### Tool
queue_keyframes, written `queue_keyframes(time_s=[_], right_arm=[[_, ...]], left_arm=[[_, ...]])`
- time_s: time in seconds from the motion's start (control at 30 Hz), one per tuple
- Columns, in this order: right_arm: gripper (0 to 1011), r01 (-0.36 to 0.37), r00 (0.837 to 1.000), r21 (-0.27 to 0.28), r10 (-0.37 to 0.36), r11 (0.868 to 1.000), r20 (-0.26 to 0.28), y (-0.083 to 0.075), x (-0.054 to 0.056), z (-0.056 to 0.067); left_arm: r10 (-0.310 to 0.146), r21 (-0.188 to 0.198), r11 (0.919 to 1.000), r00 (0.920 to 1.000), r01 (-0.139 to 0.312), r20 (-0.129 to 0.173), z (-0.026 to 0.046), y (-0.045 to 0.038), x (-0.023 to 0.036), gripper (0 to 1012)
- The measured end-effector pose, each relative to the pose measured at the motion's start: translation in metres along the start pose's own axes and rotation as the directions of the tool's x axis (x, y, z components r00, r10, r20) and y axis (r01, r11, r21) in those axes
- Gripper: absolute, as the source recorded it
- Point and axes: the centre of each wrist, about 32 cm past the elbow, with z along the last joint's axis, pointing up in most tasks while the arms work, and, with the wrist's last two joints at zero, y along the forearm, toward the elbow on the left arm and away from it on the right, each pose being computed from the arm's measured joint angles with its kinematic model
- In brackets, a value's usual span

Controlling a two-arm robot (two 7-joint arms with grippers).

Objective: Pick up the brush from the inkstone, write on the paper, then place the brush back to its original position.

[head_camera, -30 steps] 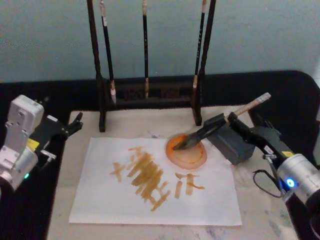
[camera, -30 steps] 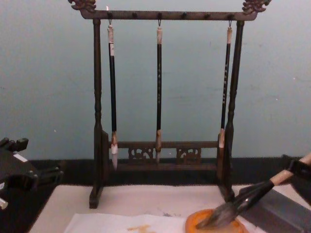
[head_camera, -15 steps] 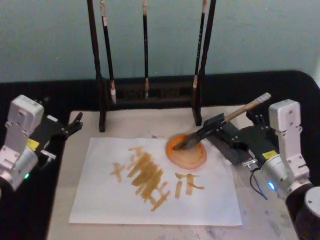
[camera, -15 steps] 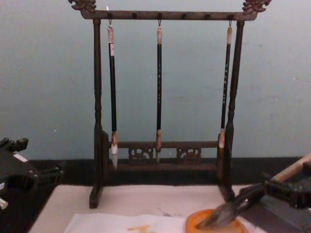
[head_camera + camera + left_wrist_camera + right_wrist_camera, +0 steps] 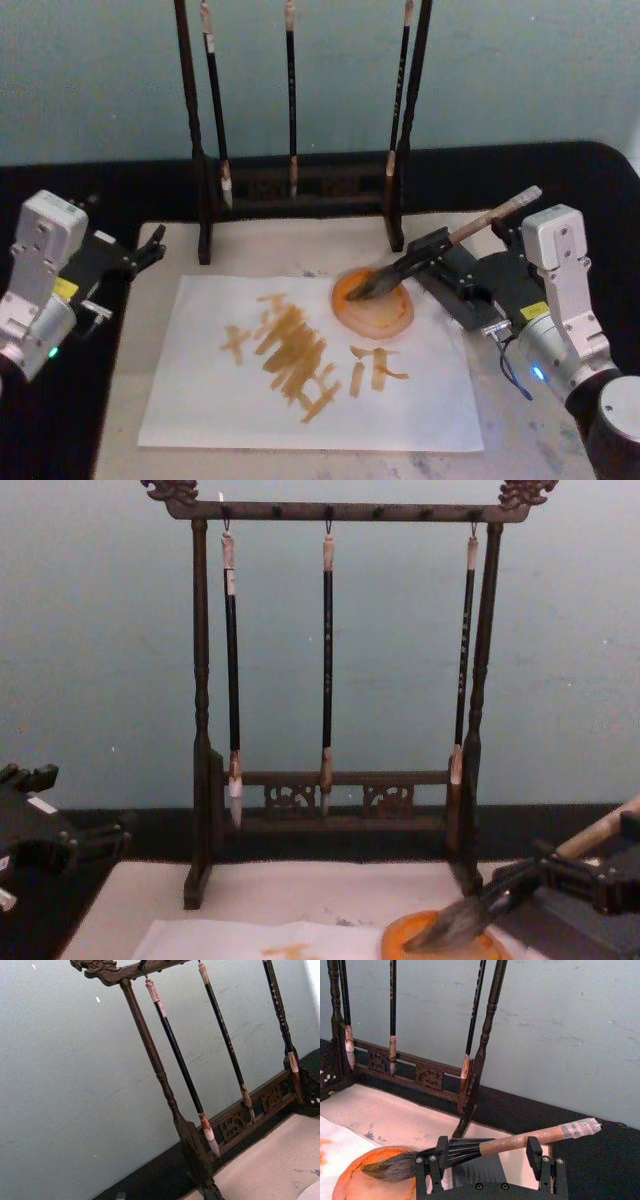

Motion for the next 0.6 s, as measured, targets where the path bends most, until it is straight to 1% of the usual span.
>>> queue_keyframes(time_s=[0.6], right_arm=[[1000,0.000,1.000,-0.001,0.000,1.000,-0.004,-0.0001,0.0004,0.0002]], left_arm=[[0.000,0.000,1.0000,1.0000,0.000,0.000,0.0000,0.0000,0.0000,1010]])
